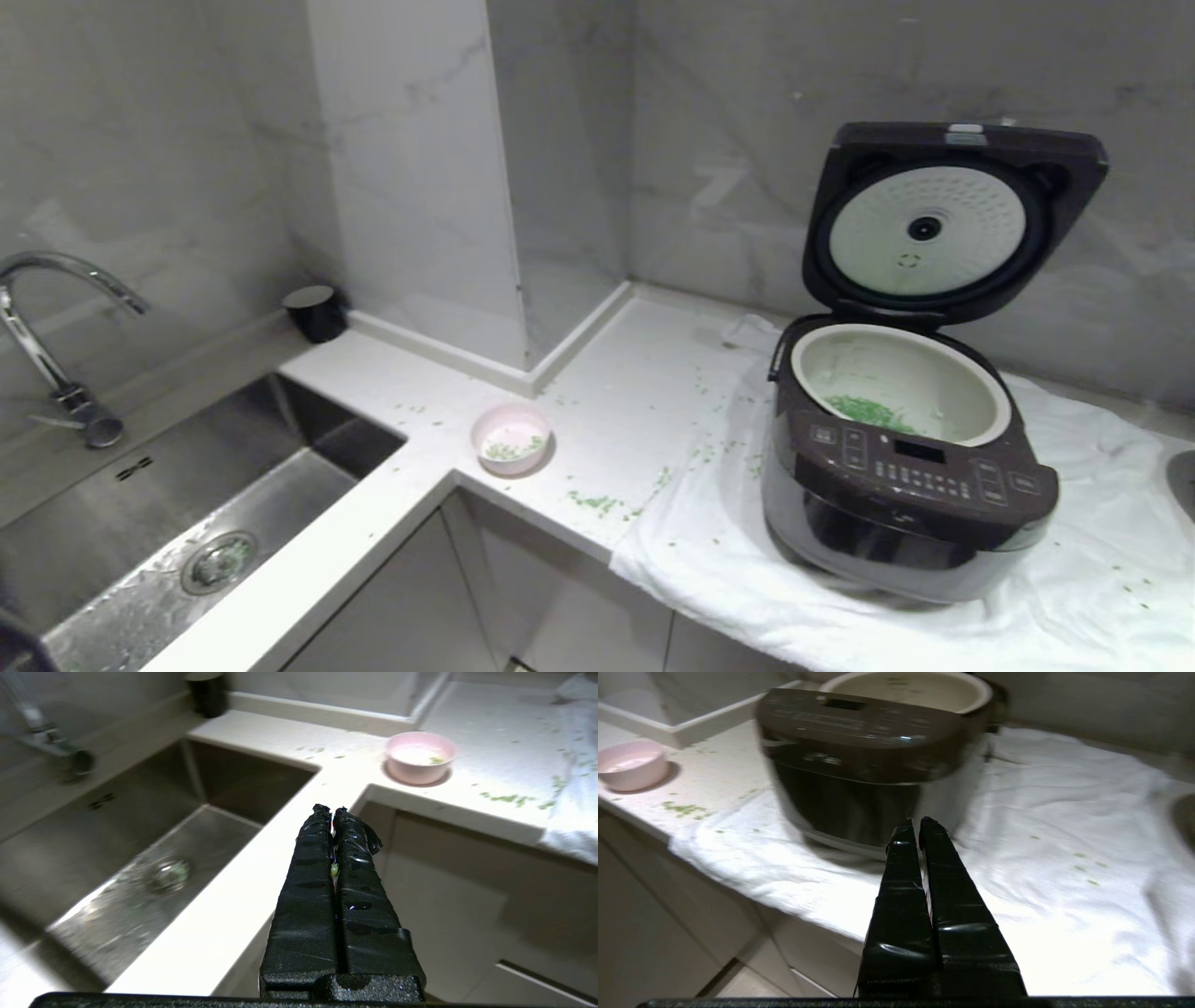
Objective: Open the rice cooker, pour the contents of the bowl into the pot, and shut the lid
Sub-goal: Pick up the bowl on the table
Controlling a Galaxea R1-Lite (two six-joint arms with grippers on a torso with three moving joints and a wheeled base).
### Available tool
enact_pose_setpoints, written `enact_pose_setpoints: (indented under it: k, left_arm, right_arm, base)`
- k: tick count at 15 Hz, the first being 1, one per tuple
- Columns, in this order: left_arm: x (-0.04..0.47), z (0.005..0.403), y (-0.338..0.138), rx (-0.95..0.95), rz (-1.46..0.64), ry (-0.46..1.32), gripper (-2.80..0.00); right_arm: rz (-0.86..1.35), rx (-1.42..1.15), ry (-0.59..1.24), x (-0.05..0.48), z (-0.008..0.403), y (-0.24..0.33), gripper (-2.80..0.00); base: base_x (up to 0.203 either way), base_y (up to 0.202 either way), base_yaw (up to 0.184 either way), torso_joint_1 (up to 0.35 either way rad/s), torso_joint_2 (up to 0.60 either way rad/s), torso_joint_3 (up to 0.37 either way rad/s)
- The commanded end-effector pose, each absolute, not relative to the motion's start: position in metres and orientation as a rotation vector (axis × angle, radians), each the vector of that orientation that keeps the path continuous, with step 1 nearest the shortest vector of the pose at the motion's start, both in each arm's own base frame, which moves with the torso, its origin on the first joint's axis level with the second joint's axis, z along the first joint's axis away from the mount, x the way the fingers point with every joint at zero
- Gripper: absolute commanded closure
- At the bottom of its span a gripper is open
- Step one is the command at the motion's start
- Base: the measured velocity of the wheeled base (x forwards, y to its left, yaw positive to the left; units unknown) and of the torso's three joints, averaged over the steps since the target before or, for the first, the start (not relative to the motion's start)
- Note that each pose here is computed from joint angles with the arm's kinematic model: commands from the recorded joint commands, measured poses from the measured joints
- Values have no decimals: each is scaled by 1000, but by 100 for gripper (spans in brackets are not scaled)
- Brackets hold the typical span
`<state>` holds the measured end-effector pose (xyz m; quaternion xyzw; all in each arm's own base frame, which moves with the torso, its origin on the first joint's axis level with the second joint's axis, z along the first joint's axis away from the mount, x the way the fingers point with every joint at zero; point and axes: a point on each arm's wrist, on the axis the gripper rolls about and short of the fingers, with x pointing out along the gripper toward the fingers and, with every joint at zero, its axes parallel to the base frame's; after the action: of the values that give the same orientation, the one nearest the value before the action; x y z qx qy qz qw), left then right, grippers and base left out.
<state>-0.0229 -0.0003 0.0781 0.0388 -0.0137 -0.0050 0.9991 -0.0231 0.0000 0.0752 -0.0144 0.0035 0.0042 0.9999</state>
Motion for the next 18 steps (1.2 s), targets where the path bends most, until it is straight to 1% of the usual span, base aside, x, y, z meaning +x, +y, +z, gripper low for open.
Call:
enact_pose_setpoints:
  k: [1, 9, 11, 14, 18]
  left_arm:
    - [-22, 76, 0, 78, -10, -20, 0]
    - [-22, 76, 0, 78, -10, -20, 0]
    - [-22, 76, 0, 78, -8, -19, 0]
    - [-22, 76, 0, 78, -10, -19, 0]
    - [-22, 76, 0, 77, -7, -20, 0]
  right_arm:
    - [8, -29, 9, -23, 75, 0, 0]
    - [11, -34, 9, -23, 75, 0, 0]
    - [11, -31, 9, -23, 75, 0, 0]
    - [11, -29, 9, -23, 75, 0, 0]
    - [9, -29, 9, -23, 75, 0, 0]
  base:
    - [4, 10, -182, 2, 7, -2]
    - [2, 7, -176, 1, 6, 1]
    - [1, 6, -116, -1, 4, 0]
    - [0, 0, 0, 0, 0, 0]
    - [170, -1, -4, 2, 7, 4]
